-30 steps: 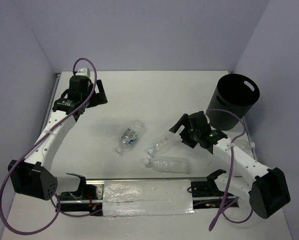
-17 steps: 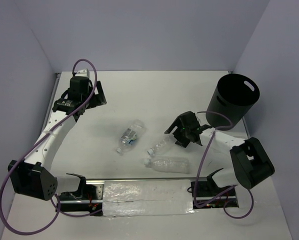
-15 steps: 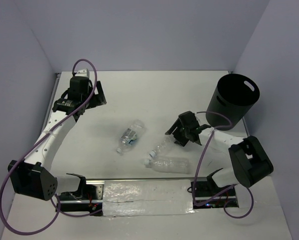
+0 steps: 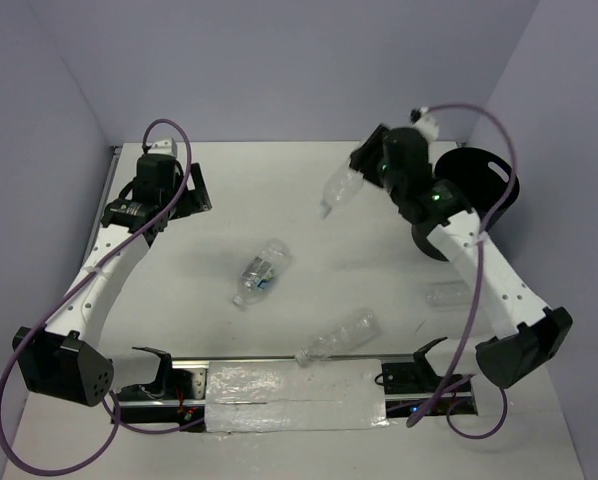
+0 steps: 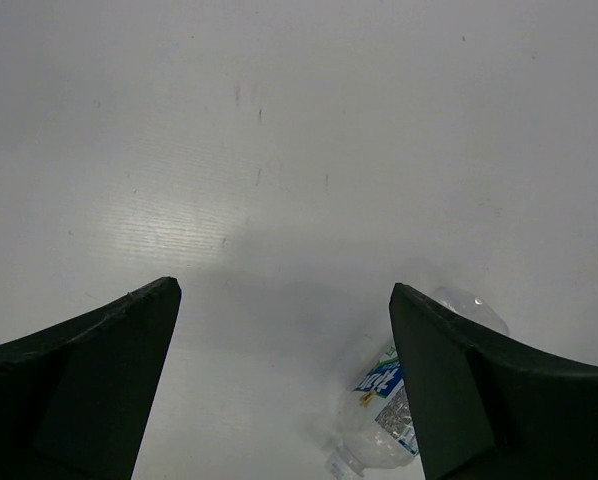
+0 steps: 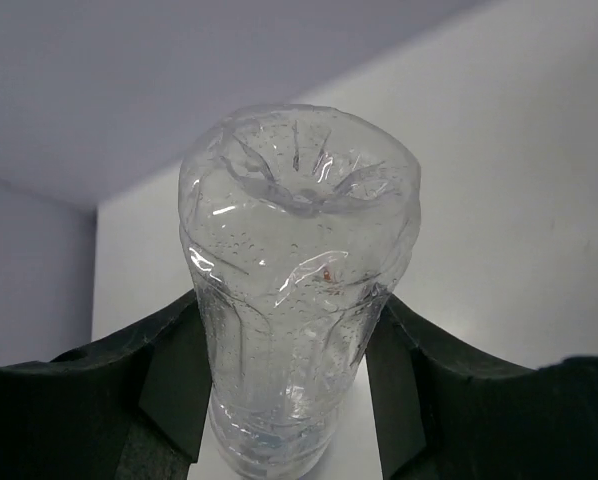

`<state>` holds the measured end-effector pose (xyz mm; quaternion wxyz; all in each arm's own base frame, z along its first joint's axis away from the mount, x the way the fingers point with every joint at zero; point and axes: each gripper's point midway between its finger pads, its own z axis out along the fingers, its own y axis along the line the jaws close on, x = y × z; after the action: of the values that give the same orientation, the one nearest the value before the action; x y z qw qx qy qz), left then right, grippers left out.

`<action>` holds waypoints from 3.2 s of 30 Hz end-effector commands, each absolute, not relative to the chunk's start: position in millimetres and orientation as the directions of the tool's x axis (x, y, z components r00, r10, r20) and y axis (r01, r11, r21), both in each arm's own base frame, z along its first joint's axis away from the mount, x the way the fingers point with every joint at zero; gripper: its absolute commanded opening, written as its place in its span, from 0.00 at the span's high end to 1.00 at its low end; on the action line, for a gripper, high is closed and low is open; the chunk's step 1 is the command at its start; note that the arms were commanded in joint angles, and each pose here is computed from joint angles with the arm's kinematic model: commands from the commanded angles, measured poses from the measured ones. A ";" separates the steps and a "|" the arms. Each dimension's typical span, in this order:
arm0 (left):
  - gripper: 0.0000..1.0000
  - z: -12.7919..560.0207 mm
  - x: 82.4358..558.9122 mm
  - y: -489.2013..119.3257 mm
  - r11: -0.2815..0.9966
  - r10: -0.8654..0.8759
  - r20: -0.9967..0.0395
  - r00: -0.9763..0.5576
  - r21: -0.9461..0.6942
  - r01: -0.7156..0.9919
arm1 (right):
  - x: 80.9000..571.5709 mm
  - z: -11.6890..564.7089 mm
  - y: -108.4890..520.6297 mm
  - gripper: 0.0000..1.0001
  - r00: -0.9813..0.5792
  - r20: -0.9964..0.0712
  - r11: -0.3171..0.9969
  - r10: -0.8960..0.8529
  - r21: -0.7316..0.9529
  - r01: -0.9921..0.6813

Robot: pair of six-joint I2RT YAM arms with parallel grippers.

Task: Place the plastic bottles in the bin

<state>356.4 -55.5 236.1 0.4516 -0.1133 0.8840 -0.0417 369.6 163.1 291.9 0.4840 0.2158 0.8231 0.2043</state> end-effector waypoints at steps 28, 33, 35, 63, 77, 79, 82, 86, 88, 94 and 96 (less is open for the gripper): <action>0.01 227.5 353.1 -77.4 0.969 -0.227 -0.751 -0.620 -0.237 -0.068 | 345.1 420.6 -128.6 0.00 -0.006 -0.995 0.516 0.101 0.047 0.855; 0.01 225.0 352.7 -78.6 0.968 -0.228 -0.743 -0.629 -0.240 -0.068 | 342.6 447.9 -93.8 0.00 -0.007 -0.992 0.653 0.123 0.075 0.754; 0.01 224.9 353.4 -79.4 0.968 -0.230 -0.742 -0.630 -0.243 -0.067 | 332.4 448.6 -61.8 0.00 -0.019 -0.991 0.728 0.135 0.086 0.680; 0.03 159.9 139.3 -319.8 0.603 0.552 -0.510 -0.660 -0.302 0.738 | 243.3 301.0 59.6 0.00 -0.433 -0.807 0.902 0.402 0.267 0.340; 0.01 78.2 126.5 -368.0 0.590 0.651 -0.465 -0.600 -0.186 0.785 | 229.8 367.7 22.5 0.00 -0.232 -0.836 0.846 0.498 0.409 0.343; 0.01 62.0 132.9 -368.5 0.610 0.661 -0.449 -0.601 -0.145 0.779 | 228.7 363.9 23.0 0.00 -0.236 -0.830 0.842 0.505 0.413 0.347; 0.01 46.0 140.5 -367.7 0.626 0.674 -0.436 -0.597 -0.092 0.774 | 228.1 361.2 22.3 0.00 -0.236 -0.826 0.837 0.511 0.417 0.354; 0.20 41.6 150.6 -364.1 0.652 0.667 -0.444 -0.598 -0.042 0.757 | 227.2 361.3 20.3 0.00 -0.236 -0.830 0.839 0.505 0.408 0.359; 0.33 49.7 152.0 -363.2 0.658 0.657 -0.461 -0.597 -0.037 0.752 | 226.2 359.9 18.7 0.00 -0.239 -0.833 0.841 0.499 0.399 0.365; 0.46 107.0 166.5 -358.1 0.689 0.581 -0.558 -0.593 -0.052 0.723 | 229.2 338.2 29.0 0.00 -0.308 -0.799 0.838 0.516 0.399 0.372; 0.46 137.8 171.8 -359.3 0.680 0.517 -0.607 -0.603 -0.137 0.721 | 232.9 335.3 44.0 0.00 -0.333 -0.769 0.832 0.545 0.449 0.326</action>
<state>153.1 -344.0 63.0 0.2046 0.3888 0.8915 -0.1103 228.8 29.2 347.4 0.5330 0.2715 0.7976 0.0776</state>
